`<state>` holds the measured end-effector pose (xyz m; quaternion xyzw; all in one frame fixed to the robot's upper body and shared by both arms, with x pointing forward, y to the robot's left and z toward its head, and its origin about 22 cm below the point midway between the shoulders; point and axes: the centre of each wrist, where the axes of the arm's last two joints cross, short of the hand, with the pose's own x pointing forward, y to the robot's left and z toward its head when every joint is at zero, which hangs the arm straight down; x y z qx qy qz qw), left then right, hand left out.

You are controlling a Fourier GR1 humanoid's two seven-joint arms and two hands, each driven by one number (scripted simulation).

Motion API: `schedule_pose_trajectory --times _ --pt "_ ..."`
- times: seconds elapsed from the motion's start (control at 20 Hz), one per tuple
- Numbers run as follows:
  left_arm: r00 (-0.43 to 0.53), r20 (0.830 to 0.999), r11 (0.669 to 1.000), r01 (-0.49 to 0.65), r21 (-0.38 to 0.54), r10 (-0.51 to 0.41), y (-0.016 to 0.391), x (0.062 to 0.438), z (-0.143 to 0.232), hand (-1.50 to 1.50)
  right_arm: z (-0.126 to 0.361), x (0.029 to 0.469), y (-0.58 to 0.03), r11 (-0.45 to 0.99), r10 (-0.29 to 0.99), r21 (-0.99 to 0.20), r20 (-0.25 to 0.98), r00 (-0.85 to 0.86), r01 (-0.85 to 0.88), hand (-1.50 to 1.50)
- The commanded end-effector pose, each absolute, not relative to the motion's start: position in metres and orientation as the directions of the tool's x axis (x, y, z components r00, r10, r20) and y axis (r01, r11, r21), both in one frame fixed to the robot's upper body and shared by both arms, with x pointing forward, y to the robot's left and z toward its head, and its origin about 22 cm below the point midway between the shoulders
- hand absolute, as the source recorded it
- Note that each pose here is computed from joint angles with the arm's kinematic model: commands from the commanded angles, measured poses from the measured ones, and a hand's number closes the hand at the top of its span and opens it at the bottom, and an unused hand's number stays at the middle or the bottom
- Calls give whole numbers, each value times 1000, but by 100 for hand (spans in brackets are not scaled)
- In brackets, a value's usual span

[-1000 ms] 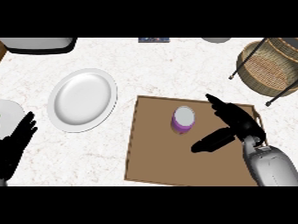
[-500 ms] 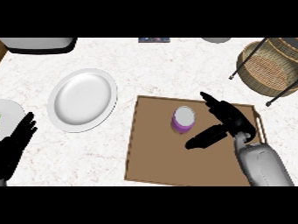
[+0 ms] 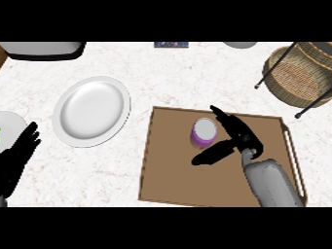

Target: Pick the can from the tray and place it in the tiered basket

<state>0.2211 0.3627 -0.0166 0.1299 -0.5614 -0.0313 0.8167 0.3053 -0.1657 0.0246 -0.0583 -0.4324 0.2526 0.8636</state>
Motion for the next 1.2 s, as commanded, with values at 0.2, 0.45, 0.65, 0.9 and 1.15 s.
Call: schedule_pose_trajectory --times 0.2,0.45,0.65,0.9,1.15 --pt "372 911 969 -95 227 -177 363 224 -30 0 18 319 -135 865 480 -295 723 497 -405 -150" --pt "366 906 964 -77 255 -211 375 225 -8 0 32 328 -136 853 483 -332 795 367 -403 150" --pt "369 913 968 -105 228 -175 370 226 -24 0 25 298 -126 875 464 -356 809 362 -328 150" --pt "355 913 964 -90 249 -202 371 212 -18 0 17 295 -149 892 449 -384 810 377 -238 150" --pt "373 908 969 -75 236 -192 349 226 -13 0 62 337 -117 820 523 -571 717 461 -42 150"
